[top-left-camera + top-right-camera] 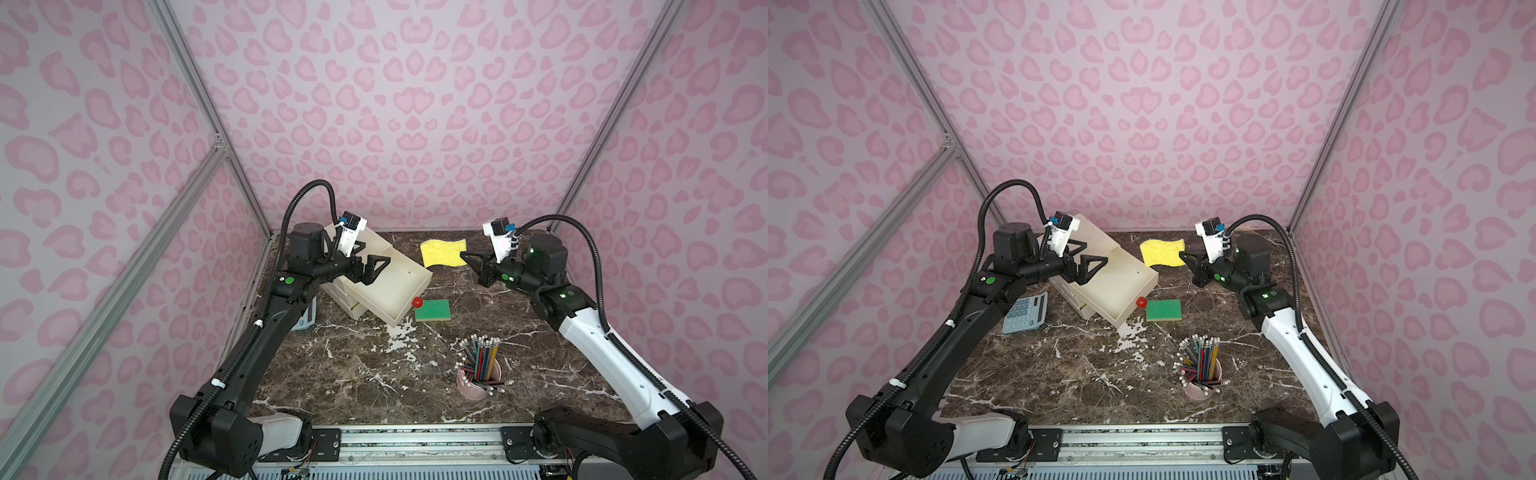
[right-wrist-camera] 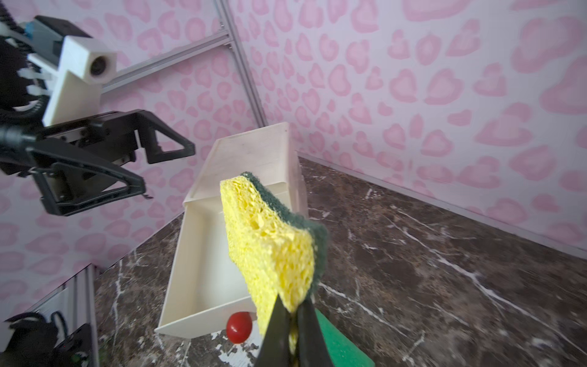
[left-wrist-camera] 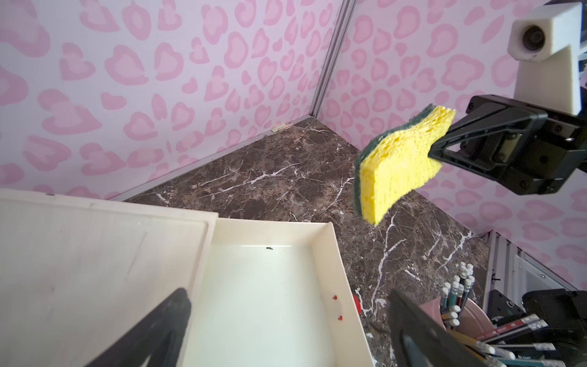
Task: Take the sponge out of the drawer
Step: Place the sponge at the center of the board.
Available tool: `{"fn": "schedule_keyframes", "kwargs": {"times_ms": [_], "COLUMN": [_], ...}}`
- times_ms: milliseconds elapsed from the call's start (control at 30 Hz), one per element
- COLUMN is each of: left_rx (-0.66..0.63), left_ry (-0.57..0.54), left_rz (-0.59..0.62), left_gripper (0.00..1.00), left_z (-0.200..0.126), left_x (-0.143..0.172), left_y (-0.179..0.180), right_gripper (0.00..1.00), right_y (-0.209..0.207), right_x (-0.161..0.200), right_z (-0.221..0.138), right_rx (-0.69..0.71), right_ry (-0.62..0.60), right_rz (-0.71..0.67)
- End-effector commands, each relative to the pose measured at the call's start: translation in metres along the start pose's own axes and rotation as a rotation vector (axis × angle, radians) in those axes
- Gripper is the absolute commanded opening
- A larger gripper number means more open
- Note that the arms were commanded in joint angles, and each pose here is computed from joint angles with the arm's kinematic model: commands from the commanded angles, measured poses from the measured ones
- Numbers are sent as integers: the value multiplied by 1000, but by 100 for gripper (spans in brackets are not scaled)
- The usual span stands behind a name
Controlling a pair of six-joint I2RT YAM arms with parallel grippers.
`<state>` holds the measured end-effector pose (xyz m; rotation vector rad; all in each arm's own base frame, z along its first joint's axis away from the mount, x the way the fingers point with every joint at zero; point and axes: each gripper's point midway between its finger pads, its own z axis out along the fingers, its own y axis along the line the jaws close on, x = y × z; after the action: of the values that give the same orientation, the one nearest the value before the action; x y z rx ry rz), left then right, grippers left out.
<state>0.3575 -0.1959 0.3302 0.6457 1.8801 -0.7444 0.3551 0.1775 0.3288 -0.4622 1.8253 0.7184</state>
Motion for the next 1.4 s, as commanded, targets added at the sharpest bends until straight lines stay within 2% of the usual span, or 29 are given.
{"fn": "schedule_keyframes", "kwargs": {"times_ms": [0,100,267,433,700,1067,1367], "left_rx": [-21,-41,-59,-90,-122,-154,-166], "left_ry": [-45,-43,-31,-10,-11,10,3], "left_rz": [-11,-24,-42,-45,-42,-62,-52], "left_gripper": [98,98,98,98,98,98,98], "left_z": [3,5,10,11,10,16,13], "left_x": [-9,-5,2,9,13,24,23], "left_y": [8,15,22,29,35,48,48], "right_gripper": [0,0,0,0,0,0,0], "right_y": [-56,-87,-107,-125,-140,-136,-142], "right_x": [19,37,76,136,193,227,240], "right_z": [-18,-31,-23,-12,2,10,12], "right_rx": [263,327,349,379,391,370,392], "right_ry": [43,62,136,342,523,620,656], "right_rz": [80,172,255,328,398,456,482]}}
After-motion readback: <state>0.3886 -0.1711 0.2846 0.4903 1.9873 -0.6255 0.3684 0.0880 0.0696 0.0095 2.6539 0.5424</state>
